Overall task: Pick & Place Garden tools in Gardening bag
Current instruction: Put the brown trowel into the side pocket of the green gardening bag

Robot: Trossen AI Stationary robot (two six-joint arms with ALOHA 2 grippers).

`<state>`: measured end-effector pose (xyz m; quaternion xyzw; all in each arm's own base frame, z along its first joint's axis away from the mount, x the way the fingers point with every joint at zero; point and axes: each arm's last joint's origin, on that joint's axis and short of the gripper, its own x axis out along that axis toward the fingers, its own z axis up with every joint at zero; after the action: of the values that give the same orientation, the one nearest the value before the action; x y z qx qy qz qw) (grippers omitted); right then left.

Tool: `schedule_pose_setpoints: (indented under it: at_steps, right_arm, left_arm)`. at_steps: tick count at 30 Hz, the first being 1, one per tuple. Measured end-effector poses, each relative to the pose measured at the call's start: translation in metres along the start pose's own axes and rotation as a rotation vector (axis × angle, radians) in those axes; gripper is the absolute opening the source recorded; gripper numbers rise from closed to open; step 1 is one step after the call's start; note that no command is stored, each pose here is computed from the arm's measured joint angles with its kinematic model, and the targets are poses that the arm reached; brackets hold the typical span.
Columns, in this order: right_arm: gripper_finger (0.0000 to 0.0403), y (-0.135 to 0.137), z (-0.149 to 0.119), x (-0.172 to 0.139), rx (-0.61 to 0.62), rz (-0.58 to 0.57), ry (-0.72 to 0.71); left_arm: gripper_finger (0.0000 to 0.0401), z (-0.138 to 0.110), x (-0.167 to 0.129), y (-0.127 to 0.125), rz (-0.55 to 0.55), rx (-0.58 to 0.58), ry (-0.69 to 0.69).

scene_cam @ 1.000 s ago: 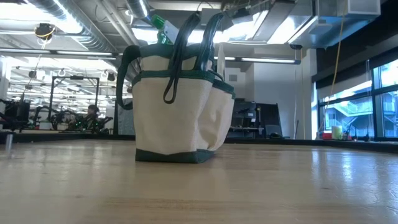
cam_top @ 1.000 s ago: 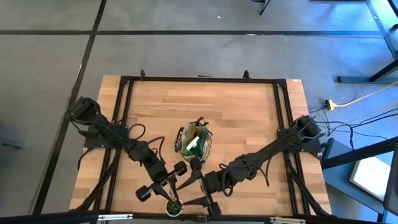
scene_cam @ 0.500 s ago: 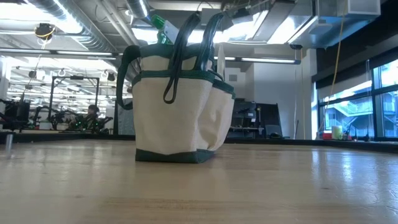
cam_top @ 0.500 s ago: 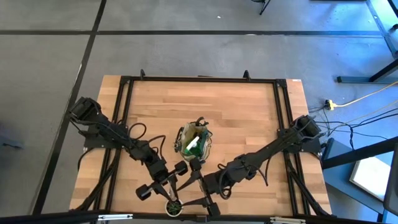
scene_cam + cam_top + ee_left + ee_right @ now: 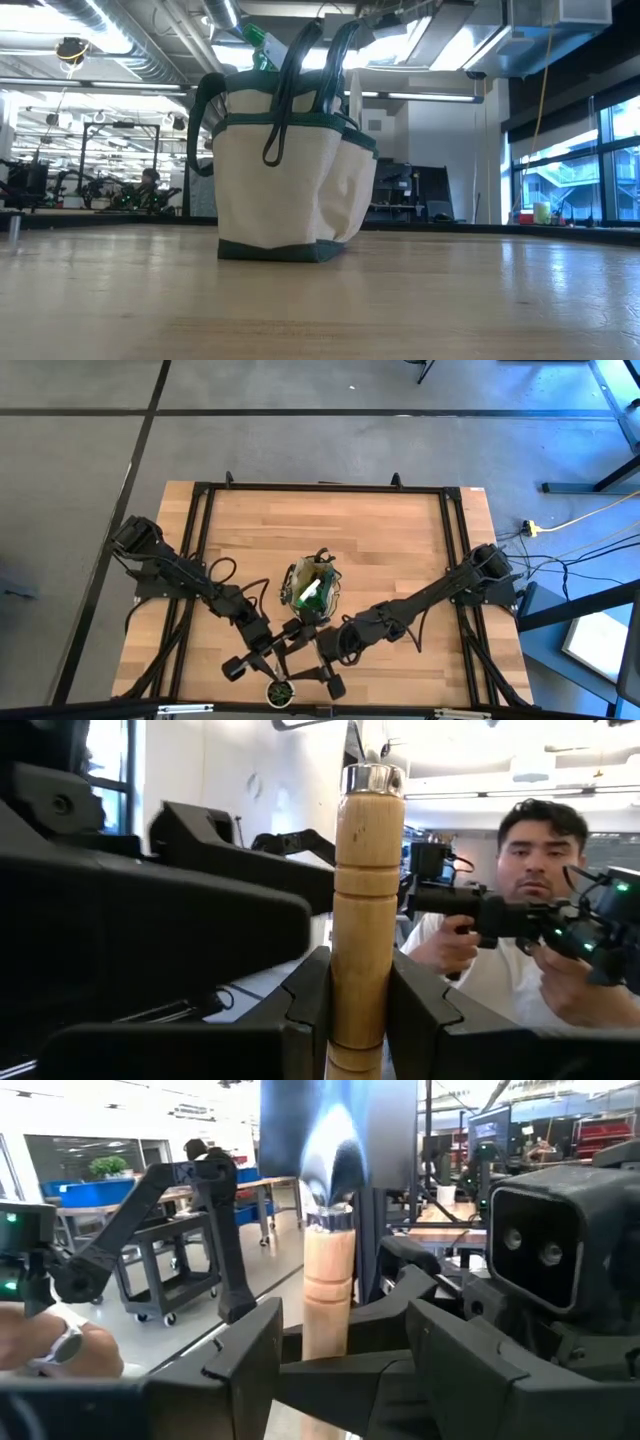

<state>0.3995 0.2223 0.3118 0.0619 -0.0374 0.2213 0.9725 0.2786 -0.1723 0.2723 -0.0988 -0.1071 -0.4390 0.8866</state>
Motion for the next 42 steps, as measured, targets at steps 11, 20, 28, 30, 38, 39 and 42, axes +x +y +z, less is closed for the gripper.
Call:
schedule_pose_setpoints:
  at_steps: [11, 20, 28, 30, 38, 39, 42]
  right_arm:
    - [0.0215, 0.0, 0.0, 0.0, 0.013, -0.016, -0.001]
    - [0.0215, 0.0, -0.005, -0.001, 0.023, -0.107, 0.041]
    - [0.0215, 0.004, -0.004, -0.002, 0.008, -0.114, 0.042]
    - [0.0215, 0.004, -0.004, -0.002, 0.008, -0.113, 0.042]
    - [0.0215, 0.013, 0.004, -0.005, 0.018, -0.078, 0.017]
    - [0.0215, 0.015, 0.006, -0.006, 0.02, -0.072, 0.011]
    - [0.0215, 0.021, 0.009, -0.007, 0.025, -0.057, -0.012]
  left_arm:
    - [0.0061, -0.001, 0.0, 0.0, 0.004, -0.018, 0.009]
    - [0.0061, -0.004, -0.001, 0.006, 0.106, -0.054, 0.029]
    - [0.0061, -0.004, -0.001, 0.006, 0.142, -0.078, 0.02]
    - [0.0061, -0.004, -0.001, 0.005, 0.142, -0.079, 0.021]
    - [0.0061, 0.003, 0.001, -0.007, 0.124, -0.055, 0.004]
    - [0.0061, 0.003, 0.001, -0.009, 0.121, -0.051, 0.01]
    - [0.0061, 0.003, 0.002, -0.011, 0.119, -0.051, 0.017]
